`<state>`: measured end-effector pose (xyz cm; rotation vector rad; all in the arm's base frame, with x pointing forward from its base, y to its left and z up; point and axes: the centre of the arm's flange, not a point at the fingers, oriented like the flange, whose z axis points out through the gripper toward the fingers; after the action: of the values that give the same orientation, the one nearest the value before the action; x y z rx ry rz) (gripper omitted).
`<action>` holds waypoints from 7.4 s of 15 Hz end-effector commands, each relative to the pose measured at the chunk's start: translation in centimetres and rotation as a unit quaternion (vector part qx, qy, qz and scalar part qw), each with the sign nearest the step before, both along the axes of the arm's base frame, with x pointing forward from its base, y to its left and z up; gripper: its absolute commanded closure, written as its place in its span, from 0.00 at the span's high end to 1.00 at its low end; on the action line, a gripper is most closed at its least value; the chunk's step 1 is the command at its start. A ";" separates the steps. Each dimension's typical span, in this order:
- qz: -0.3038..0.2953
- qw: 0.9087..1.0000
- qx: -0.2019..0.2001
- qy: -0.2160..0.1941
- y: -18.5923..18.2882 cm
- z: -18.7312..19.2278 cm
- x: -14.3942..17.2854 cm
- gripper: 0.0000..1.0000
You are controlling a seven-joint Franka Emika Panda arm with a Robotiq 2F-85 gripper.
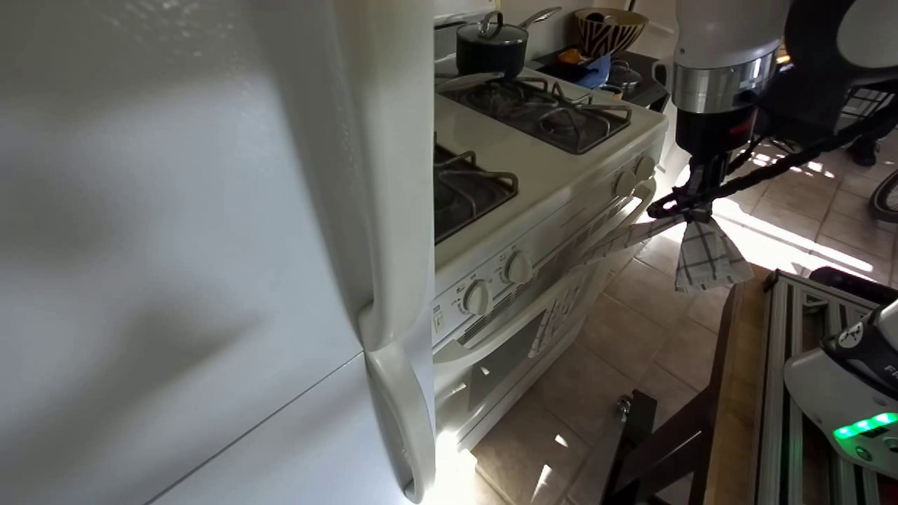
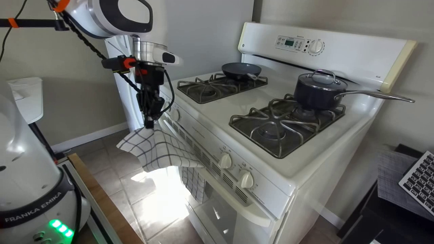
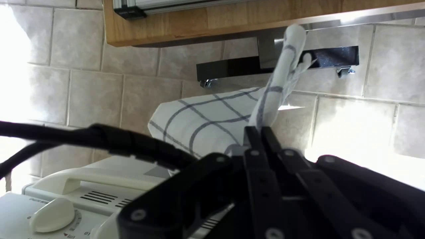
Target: Put the towel on the oven door handle
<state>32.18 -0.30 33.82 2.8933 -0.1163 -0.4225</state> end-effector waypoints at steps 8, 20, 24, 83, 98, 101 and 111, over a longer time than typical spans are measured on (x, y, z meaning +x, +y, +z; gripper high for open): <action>0.004 1.000 0.014 0.008 -0.8 -5.0 -1.4 0.01; 0.001 0.990 -0.042 0.134 -1.9 -5.0 -4.6 0.01; 0.000 0.991 -0.041 0.129 -1.7 -6.1 -4.4 0.01; 0.121 0.969 -0.041 -0.213 -1.8 10.4 2.1 1.00; 0.121 0.969 -0.041 -0.213 -1.8 10.4 2.1 1.00; 0.121 0.969 -0.041 -0.213 -1.8 10.4 2.1 1.00; 0.121 0.969 -0.041 -0.213 -1.8 10.4 2.1 1.00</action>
<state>34.31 -2.11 44.20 2.8185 0.1488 0.2445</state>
